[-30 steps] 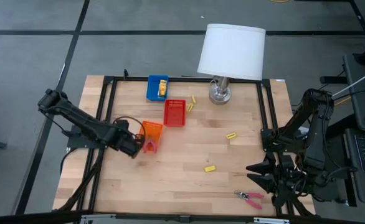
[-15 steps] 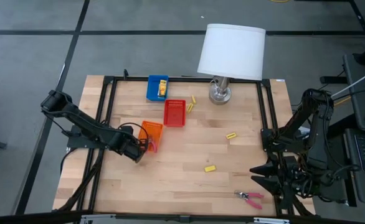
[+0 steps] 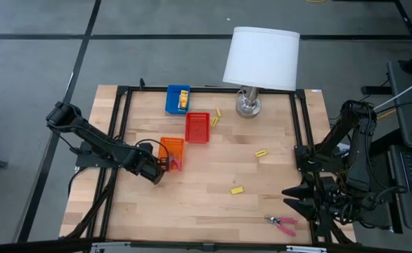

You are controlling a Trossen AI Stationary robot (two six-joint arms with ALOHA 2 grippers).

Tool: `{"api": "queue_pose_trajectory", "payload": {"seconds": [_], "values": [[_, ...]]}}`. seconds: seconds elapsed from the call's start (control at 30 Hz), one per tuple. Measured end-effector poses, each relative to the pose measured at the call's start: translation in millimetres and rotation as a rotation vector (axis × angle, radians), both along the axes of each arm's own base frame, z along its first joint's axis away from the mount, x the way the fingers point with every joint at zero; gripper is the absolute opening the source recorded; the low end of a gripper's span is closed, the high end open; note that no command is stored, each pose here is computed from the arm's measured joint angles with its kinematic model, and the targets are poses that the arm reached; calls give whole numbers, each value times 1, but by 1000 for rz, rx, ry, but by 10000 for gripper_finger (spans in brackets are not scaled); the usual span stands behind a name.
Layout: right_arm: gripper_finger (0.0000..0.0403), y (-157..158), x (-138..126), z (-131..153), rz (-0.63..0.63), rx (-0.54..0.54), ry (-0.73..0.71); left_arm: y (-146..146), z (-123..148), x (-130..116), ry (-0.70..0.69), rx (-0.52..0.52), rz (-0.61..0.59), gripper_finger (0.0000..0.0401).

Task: Pick & Place School Supplies
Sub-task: Adjust the orange bin on the table, then put the pink hole puncher into the orange bin

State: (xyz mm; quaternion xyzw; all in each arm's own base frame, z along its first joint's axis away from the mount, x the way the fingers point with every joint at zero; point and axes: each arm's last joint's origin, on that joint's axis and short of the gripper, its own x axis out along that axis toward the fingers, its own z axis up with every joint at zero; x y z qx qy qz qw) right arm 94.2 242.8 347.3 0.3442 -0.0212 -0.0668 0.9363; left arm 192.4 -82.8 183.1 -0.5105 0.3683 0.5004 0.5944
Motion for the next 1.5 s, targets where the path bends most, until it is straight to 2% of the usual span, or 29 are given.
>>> {"api": "queue_pose_trajectory", "payload": {"seconds": [0.17, 0.3, 0.4, 0.47, 0.63, 0.7, 0.73, 0.83, 0.97, 1.07, 1.17, 1.3, 1.4, 1.5], "values": [[155, 0, 0, 0, 0, -2, 0, -3, 4, -1, 15, 2, -10, 2], [155, 0, 0, 0, 0, -2, 0, -2, 16, -10, 104, 81, -26, 2], [155, 0, 0, 0, 3, 8, -1, -7, 38, -10, 58, 173, -139, 2], [155, 0, 0, 0, 4, 16, -2, -17, 54, -3, -45, 236, -290, 2], [155, 1, -1, 0, 31, 18, -1, -72, 106, 40, -621, 386, -801, 2], [155, 2, 0, -1, 87, 12, 5, -90, 115, 60, -786, 438, -943, 2], [155, 3, 0, -2, 117, 10, 9, -95, 114, 70, -795, 473, -988, 2], [155, 8, -1, -7, 183, 32, 26, -101, 102, 103, -687, 541, -1075, 13], [155, 13, -5, -16, 232, 127, 59, -101, 66, 156, -577, 449, -1224, 53], [155, 23, -10, -26, 310, 237, 103, -100, 55, 182, -572, 388, -1227, 89], [155, 37, -11, -43, 430, 367, 212, -99, 57, 188, -581, 415, -1249, 119], [144, 53, -6, -83, 561, 490, 561, -90, 73, 178, -519, 510, -1224, 143], [134, 59, -8, -112, 601, 509, 866, -80, 101, 163, -508, 597, -1176, 150], [127, 61, -12, -128, 609, 491, 1057, -74, 125, 144, -478, 681, -1135, 152]]}}
